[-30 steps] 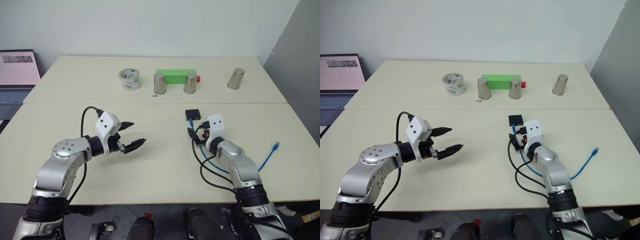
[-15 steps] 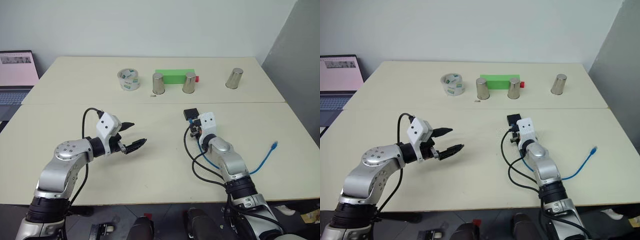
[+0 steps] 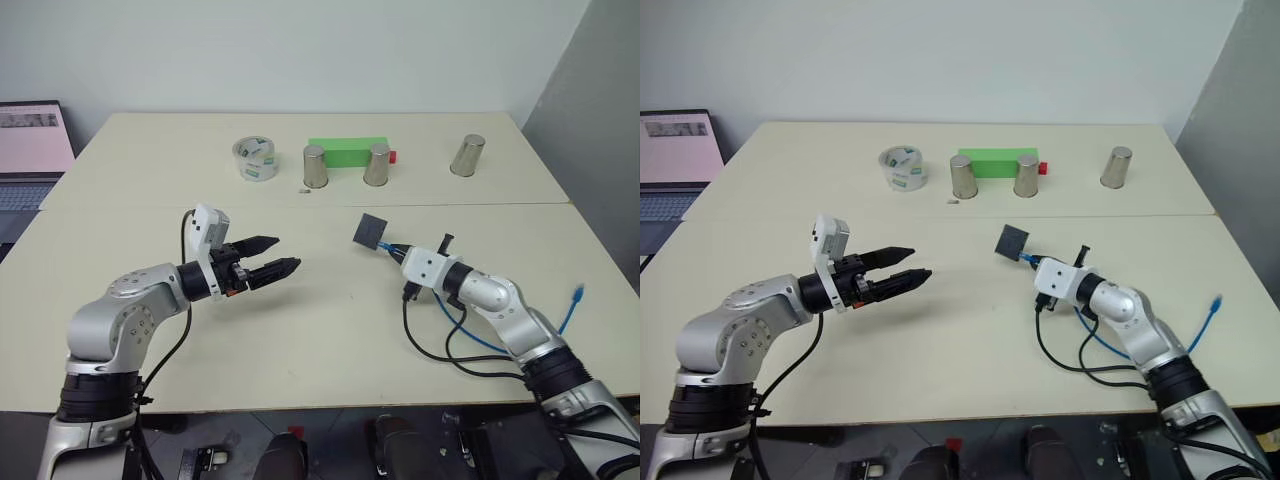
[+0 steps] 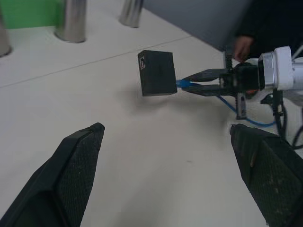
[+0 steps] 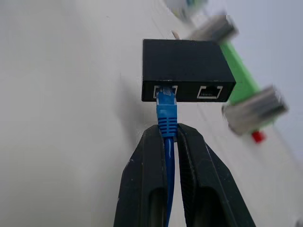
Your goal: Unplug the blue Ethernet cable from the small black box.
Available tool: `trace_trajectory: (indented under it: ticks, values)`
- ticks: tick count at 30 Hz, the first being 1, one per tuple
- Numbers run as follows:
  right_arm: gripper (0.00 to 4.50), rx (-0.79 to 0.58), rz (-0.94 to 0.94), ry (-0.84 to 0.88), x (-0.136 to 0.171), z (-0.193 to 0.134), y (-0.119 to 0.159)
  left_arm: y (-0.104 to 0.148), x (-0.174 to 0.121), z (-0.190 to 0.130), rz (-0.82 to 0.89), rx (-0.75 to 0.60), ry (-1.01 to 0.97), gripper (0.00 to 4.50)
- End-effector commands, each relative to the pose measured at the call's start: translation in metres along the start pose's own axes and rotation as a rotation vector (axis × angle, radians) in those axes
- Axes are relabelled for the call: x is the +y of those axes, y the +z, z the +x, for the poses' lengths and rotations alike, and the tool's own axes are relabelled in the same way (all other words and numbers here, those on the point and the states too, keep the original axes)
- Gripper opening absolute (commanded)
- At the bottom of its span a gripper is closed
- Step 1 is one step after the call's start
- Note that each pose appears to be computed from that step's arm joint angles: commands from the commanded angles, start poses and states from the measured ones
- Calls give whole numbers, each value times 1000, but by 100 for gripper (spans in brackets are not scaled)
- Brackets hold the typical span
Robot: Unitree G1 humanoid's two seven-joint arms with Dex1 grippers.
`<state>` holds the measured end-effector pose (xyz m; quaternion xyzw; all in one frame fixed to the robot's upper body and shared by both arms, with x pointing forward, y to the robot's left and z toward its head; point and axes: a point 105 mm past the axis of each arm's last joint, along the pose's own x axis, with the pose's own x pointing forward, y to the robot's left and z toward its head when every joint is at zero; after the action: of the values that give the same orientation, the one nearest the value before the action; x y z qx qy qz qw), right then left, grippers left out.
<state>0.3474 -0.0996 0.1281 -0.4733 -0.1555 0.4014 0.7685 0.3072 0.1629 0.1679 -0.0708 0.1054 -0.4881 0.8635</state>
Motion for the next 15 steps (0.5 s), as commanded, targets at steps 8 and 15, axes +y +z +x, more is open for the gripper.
trace_trajectory:
  ticks: [8,15]
  values:
    - [7,-399,-282,22,-12,-1,74,7,-18,18,-16,21,-170,450]
    - [7,-450,-308,60,-3,-1,85,5,-25,25,-40,8,-220,450]
